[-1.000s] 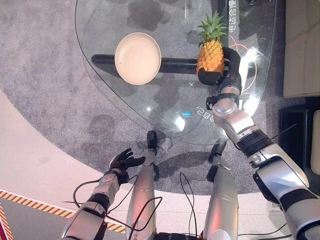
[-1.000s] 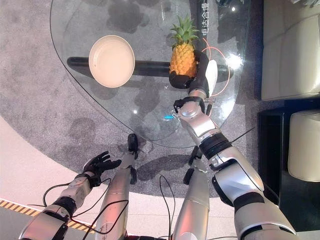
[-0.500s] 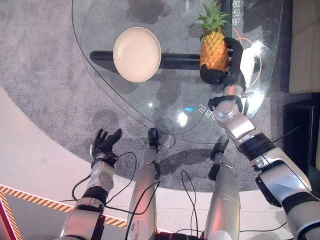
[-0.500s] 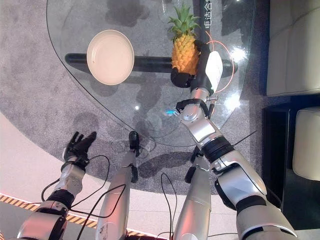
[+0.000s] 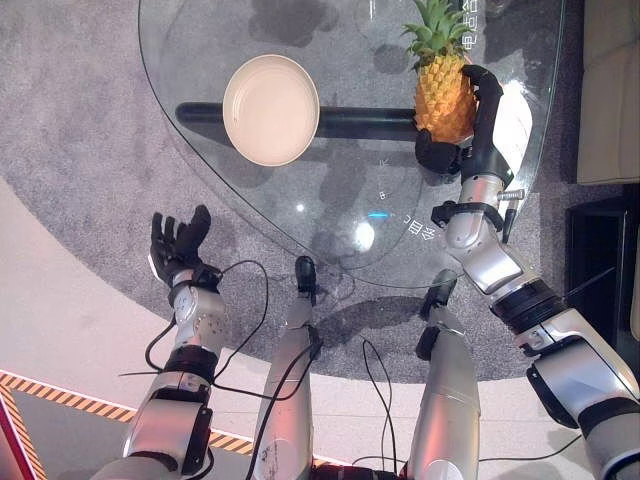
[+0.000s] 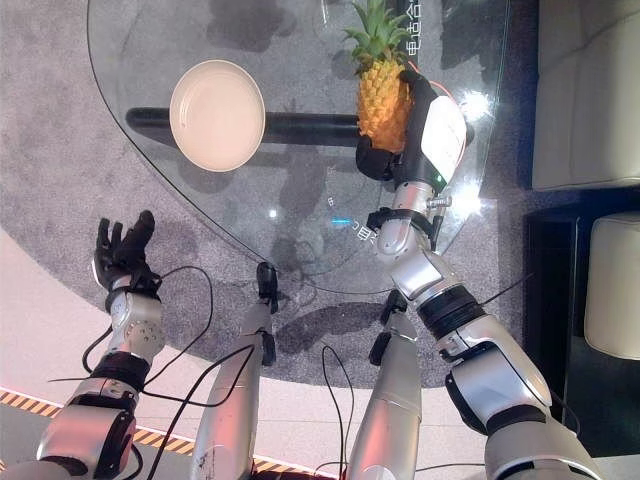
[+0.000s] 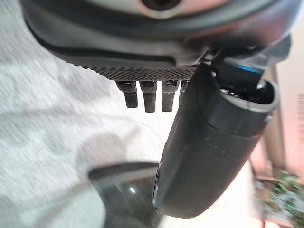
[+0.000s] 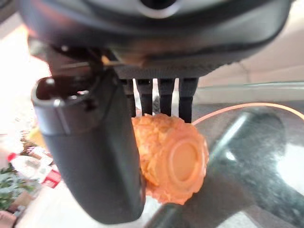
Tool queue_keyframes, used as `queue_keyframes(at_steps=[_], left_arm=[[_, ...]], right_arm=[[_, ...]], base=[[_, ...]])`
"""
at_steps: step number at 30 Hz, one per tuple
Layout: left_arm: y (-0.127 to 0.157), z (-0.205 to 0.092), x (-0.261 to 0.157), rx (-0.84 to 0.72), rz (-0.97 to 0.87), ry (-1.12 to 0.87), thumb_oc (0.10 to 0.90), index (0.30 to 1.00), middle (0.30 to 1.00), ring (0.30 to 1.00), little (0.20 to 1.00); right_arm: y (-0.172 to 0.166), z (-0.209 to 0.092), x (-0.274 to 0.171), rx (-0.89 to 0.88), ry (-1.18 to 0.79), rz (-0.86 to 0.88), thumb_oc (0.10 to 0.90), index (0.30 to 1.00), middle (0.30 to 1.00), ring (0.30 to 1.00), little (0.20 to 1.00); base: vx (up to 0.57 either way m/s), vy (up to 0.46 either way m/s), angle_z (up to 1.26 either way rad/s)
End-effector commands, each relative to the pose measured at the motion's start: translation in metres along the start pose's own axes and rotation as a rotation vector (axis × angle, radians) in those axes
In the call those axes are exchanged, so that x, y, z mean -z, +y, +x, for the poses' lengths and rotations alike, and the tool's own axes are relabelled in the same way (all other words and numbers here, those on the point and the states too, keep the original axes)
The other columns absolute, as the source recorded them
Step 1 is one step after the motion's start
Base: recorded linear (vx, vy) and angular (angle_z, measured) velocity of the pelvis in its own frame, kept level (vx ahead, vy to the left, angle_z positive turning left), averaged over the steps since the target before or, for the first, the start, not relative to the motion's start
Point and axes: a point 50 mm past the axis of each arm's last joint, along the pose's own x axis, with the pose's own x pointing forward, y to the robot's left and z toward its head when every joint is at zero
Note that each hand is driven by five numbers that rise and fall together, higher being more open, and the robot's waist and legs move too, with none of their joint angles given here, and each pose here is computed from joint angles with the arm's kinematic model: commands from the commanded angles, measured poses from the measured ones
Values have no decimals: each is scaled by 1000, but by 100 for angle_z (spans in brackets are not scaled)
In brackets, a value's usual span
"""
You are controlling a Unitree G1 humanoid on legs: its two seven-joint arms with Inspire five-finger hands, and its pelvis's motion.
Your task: Pick up the fruit to the plate
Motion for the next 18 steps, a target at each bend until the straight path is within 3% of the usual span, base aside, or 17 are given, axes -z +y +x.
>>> queue_keyframes(at_steps=[1, 6, 18], left_arm=[[-24, 12, -62, 92, -48, -265, 800, 900, 900, 900, 900], [-60, -3, -67, 254, -68, -323, 800, 900, 900, 900, 900], [-110, -34, -79, 552, -61, -396, 800, 900, 900, 900, 900]], right_arm=[[-38, 16, -70, 201, -381, 149, 100, 300, 300, 300, 200], [-40, 11, -80, 196, -450, 179, 100, 300, 300, 300, 200], [-47, 4, -94, 174, -573, 222, 100, 300, 300, 300, 200]], base=[[-9, -35, 0], [-9, -41, 0], [-1, -28, 1]])
